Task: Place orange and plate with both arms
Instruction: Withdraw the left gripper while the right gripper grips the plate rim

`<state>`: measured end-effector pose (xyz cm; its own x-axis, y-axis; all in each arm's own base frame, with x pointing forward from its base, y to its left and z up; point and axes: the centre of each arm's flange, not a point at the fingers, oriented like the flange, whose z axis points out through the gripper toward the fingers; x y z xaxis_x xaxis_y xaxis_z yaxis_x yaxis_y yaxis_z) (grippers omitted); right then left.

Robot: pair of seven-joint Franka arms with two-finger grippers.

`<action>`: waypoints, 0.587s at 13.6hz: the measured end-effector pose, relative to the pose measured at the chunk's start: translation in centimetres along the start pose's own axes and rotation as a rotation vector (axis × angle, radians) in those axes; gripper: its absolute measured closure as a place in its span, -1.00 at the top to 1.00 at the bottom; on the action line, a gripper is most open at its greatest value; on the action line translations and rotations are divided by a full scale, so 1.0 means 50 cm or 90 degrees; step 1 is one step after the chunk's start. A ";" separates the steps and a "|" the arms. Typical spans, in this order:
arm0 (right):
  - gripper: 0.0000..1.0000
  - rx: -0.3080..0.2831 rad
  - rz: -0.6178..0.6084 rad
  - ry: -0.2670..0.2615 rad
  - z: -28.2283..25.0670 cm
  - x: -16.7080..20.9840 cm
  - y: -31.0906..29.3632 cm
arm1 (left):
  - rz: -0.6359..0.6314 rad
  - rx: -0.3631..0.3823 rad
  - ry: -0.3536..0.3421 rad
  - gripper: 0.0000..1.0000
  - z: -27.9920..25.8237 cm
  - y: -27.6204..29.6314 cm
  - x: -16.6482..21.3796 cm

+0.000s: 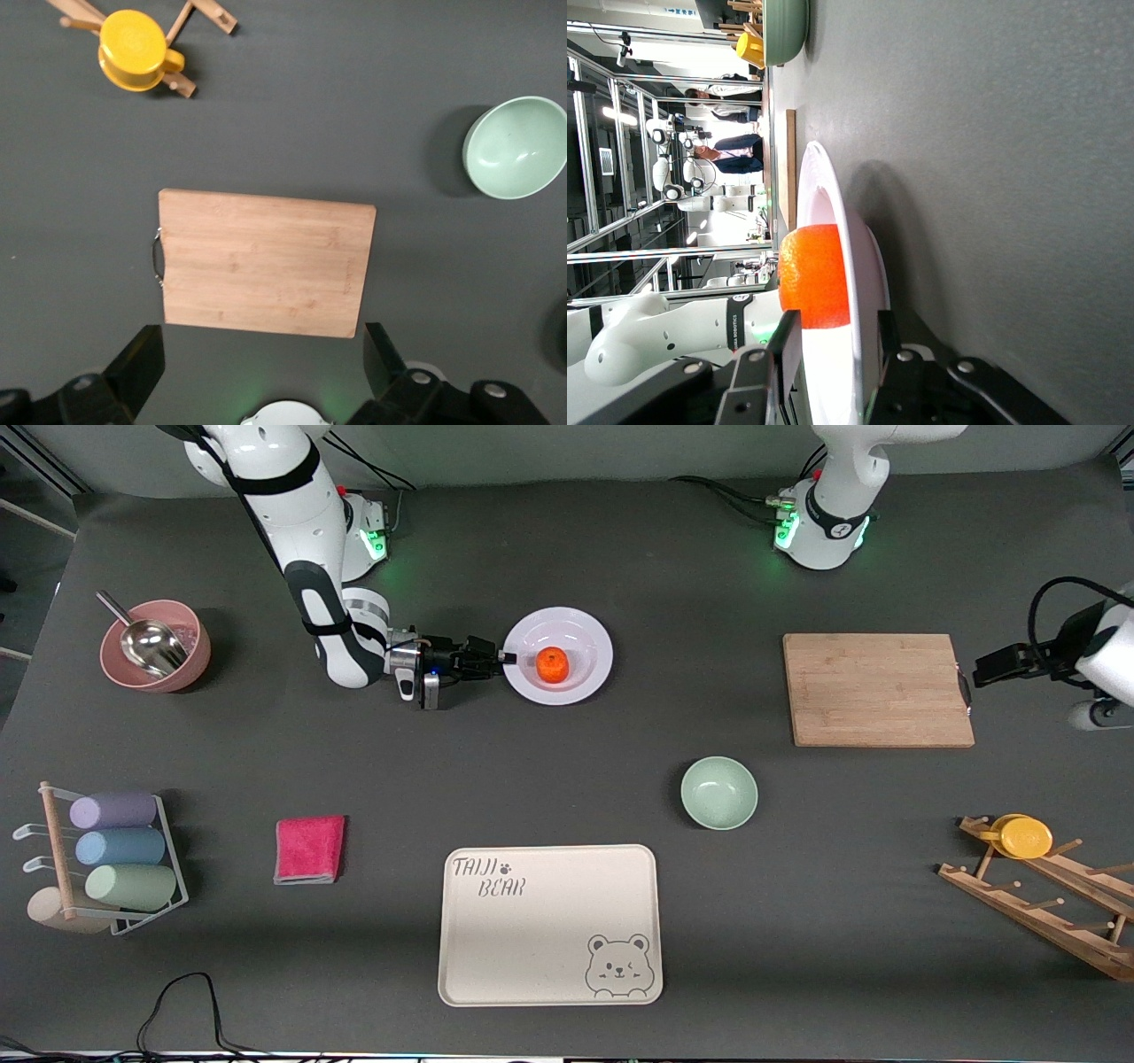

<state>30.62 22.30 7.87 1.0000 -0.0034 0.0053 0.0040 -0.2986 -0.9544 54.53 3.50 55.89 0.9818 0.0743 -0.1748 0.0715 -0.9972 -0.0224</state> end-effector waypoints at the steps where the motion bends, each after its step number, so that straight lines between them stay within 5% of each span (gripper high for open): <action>1: -0.41 0.000 0.000 0.000 0.000 0.000 0.001 | 0.004 0.003 -0.001 1.00 -0.008 0.005 -0.002; 2: -0.69 -0.001 0.001 0.001 0.000 0.000 0.002 | 0.010 0.007 -0.002 1.00 -0.013 0.015 -0.005; 5: -0.91 0.000 0.003 0.002 0.001 0.002 0.002 | 0.019 0.013 -0.002 1.00 -0.016 0.030 -0.006; 8: -0.92 0.013 0.010 0.004 0.008 0.014 -0.012 | 0.019 0.013 -0.003 1.00 -0.015 0.030 -0.006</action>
<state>31.32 22.85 8.31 0.9999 -0.0131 -0.0076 -0.0109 -0.2792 -0.9602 54.48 2.00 56.66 0.9827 0.0446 -0.1798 0.0385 -0.9986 -0.0375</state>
